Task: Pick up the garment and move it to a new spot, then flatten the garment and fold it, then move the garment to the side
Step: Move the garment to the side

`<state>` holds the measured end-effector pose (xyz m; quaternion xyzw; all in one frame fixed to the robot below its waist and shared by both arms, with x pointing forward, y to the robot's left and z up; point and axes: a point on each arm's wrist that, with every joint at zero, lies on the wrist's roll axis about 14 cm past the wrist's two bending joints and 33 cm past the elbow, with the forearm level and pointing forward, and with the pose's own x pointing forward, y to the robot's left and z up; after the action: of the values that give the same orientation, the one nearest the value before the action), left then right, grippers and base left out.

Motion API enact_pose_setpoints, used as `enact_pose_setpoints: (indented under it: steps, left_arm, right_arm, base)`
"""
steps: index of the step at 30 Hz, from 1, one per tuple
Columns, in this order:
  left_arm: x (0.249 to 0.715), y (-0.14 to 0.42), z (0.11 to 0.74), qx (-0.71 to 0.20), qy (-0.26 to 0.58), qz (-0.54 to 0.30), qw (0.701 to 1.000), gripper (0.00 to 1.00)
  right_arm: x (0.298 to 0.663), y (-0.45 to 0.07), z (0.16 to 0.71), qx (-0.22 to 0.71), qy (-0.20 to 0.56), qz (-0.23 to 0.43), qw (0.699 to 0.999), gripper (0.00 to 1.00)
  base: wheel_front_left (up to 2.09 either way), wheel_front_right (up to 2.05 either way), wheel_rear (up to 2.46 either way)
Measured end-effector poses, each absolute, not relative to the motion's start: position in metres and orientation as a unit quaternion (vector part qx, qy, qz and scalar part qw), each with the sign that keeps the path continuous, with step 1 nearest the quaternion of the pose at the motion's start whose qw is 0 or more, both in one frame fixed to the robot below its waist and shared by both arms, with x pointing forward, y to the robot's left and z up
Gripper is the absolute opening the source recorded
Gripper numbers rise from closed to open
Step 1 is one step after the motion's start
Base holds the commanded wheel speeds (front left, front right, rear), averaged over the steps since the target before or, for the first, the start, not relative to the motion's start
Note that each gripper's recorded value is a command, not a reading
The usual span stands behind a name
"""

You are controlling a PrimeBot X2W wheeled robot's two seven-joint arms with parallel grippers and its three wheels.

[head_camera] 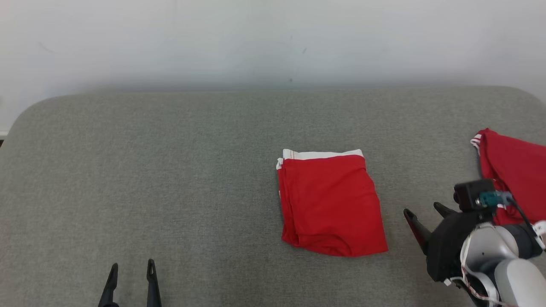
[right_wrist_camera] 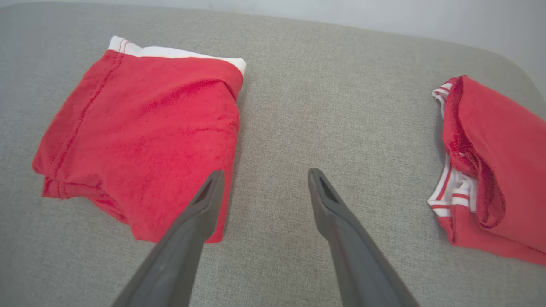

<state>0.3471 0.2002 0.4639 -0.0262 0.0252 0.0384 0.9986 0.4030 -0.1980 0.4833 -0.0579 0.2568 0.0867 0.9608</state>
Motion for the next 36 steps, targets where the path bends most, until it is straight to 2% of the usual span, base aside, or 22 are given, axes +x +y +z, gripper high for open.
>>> enact_pose_setpoints:
  steps: [4, 15, 24, 25, 27, 28, 29, 36]
  left_arm:
    - [0.347, 0.202, 0.461, -0.029, 0.03, 0.044, 0.998, 1.0]
    - [0.359, 0.212, 0.461, -0.023, 0.029, 0.062, 0.997, 1.0]
    - [0.353, 0.222, 0.451, -0.018, 0.048, 0.082, 0.995, 1.0]
    - [0.353, 0.222, 0.451, -0.018, 0.048, 0.081, 0.995, 1.0]
    - [0.355, 0.219, 0.45, -0.019, 0.049, 0.076, 0.996, 1.0]
    - [0.356, 0.217, 0.45, -0.019, 0.049, 0.072, 0.996, 1.0]
    - [0.357, 0.214, 0.45, -0.02, 0.049, 0.068, 0.996, 1.0]
    - [0.37, 0.193, 0.453, -0.023, 0.041, 0.031, 0.998, 1.0]
  right_arm:
    - [0.411, -0.187, 0.471, -0.046, 0.335, 0.112, 0.934, 1.0]
    - [0.46, -0.171, 0.448, -0.018, 0.405, 0.105, 0.908, 1.0]
    - [0.456, -0.139, 0.401, -0.007, 0.47, 0.131, 0.873, 0.99]
    - [0.455, -0.14, 0.399, -0.013, 0.472, 0.131, 0.871, 0.91]
    - [0.453, -0.142, 0.397, -0.026, 0.476, 0.129, 0.869, 0.19]
    - [0.453, -0.144, 0.398, -0.032, 0.475, 0.129, 0.87, 0.03]
    - [0.454, -0.148, 0.399, -0.04, 0.471, 0.125, 0.872, 0.0]
    - [0.464, -0.183, 0.418, -0.128, 0.437, 0.105, 0.884, 0.0]
  base:
    - [0.0, 0.0, 0.0]
    - [0.0, 0.0, 0.0]
    - [0.0, 0.0, 0.0]
    - [0.0, 0.0, 0.0]
    - [0.0, 0.0, 0.0]
    - [0.0, 0.0, 0.0]
    - [0.0, 0.0, 0.0]
    - [0.0, 0.0, 0.0]
